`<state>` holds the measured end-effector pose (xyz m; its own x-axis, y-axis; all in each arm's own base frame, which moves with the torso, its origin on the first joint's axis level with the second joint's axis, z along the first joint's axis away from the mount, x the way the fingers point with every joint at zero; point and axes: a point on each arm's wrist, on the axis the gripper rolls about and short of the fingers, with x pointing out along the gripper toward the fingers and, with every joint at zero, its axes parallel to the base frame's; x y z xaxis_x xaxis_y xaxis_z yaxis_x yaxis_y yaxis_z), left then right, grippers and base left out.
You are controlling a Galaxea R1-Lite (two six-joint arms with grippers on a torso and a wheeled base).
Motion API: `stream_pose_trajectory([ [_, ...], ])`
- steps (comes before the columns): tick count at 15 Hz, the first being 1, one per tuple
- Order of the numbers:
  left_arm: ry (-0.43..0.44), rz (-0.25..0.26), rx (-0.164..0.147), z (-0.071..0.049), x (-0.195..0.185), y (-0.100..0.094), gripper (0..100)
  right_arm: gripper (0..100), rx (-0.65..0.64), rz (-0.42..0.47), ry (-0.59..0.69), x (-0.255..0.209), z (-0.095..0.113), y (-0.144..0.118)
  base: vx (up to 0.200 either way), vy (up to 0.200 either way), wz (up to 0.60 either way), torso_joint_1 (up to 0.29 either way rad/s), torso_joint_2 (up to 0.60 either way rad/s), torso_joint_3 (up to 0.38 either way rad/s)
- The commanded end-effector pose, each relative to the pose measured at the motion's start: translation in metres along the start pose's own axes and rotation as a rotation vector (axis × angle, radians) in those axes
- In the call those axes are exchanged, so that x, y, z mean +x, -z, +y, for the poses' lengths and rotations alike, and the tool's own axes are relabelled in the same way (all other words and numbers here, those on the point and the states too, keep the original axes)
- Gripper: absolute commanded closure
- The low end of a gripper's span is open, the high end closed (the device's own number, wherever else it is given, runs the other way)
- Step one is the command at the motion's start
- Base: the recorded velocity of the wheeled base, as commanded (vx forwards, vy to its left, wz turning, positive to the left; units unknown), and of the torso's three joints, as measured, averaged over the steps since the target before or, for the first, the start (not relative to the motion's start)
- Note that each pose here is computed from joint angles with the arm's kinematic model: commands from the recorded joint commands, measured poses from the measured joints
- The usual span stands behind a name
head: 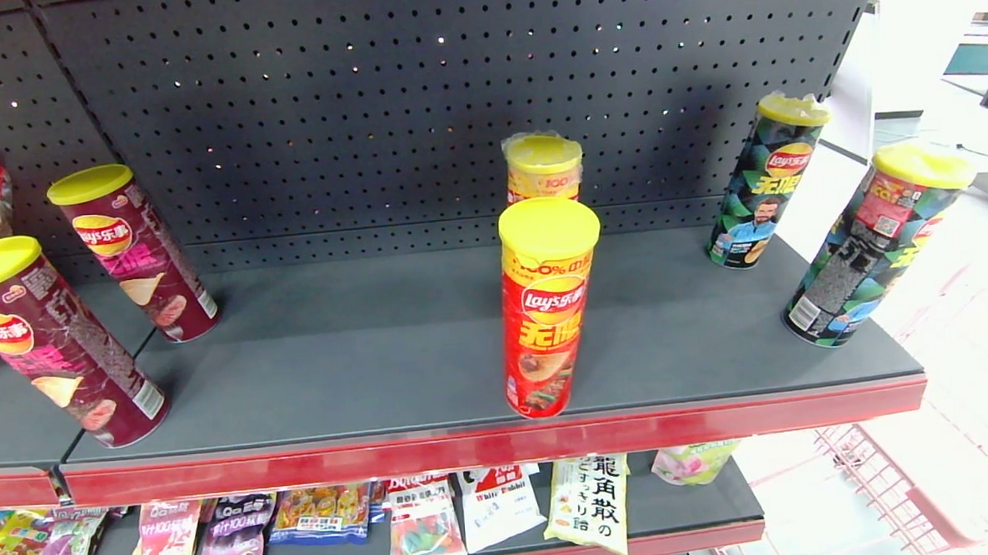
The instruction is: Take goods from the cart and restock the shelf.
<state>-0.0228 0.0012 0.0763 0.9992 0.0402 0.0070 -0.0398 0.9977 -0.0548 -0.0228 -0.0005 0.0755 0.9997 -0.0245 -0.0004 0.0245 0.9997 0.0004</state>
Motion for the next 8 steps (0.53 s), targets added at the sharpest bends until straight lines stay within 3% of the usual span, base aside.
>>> stream_pose_trajectory([
  [1, 0.000, -0.001, -0.001, 0.0000, 0.0000, 0.0000, 0, 0, 0.000, 0.000, 0.000, 0.0000, 0.0000, 0.0000, 0.000, 0.000, 0.00, 0.000, 0.00, 0.000],
  [8, -0.001, -0.001, -0.001, 0.0000, 0.0000, 0.0000, 0, 0, 0.000, 0.000, -0.001, 0.0000, 0.0000, 0.0000, 0.000, 0.000, 0.00, 0.000, 0.00, 0.000],
])
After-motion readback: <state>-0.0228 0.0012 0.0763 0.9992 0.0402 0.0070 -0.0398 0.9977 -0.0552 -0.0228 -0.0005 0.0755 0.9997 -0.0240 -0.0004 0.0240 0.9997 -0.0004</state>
